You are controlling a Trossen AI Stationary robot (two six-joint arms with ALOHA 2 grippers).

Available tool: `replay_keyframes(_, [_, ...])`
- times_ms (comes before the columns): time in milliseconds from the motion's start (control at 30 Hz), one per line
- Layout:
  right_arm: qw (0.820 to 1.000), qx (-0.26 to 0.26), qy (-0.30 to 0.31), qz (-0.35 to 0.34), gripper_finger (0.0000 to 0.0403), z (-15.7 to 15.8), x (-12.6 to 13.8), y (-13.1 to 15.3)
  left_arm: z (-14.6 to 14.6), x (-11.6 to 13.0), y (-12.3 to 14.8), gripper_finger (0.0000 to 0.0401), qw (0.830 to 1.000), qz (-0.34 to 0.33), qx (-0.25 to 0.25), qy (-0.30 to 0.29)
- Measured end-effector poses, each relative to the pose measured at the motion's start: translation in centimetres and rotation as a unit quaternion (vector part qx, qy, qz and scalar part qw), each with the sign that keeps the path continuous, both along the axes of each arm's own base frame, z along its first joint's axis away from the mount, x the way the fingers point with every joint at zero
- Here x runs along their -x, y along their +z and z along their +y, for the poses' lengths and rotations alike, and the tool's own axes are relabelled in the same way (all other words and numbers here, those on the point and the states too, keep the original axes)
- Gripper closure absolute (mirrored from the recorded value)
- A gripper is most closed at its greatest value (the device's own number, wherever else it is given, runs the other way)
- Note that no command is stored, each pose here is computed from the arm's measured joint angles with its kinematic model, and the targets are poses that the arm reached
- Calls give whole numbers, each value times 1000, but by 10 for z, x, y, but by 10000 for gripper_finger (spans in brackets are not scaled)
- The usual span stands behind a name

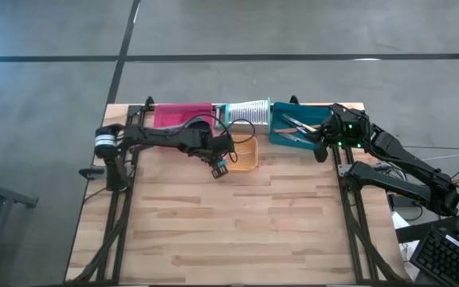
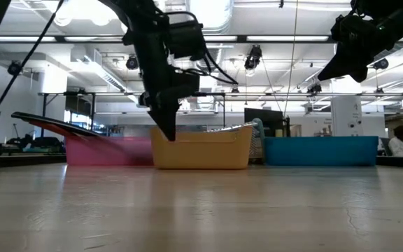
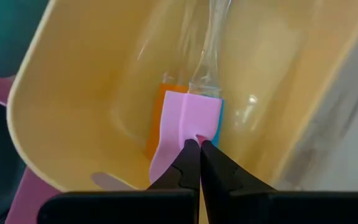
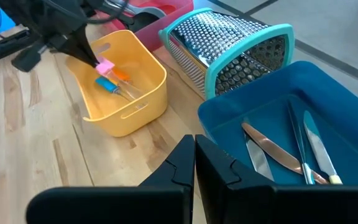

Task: Pick & Place Kitchen Items
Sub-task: Put the pink spatula into the yellow bin, then return to Home Position

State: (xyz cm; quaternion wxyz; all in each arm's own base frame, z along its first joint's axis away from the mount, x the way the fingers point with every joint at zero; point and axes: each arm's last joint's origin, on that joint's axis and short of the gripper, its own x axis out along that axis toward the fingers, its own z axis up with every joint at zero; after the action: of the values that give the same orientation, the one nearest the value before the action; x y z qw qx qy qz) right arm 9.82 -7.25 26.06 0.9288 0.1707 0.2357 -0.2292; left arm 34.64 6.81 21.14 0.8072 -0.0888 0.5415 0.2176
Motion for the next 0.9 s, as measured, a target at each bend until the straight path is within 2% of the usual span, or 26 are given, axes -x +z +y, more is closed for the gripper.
replay_keyframes(267, [1000,0,0,0,394,0,0,0,10,-4,-19,401,999,22,27,7])
replay_keyframes(433, [1000,0,0,0,394,0,0,0,14,-4,-20,392,999,27,22,-5])
replay_keyframes(600, [1000,0,0,0,394,0,0,0,13,-7,-13,337,998,22,21,-48])
replay_keyframes(767, [1000,0,0,0,394,0,0,0,15,-15,5,276,998,-2,16,-52])
replay_keyframes(900, [1000,0,0,0,394,0,0,0,16,-18,26,242,998,1,17,-53])
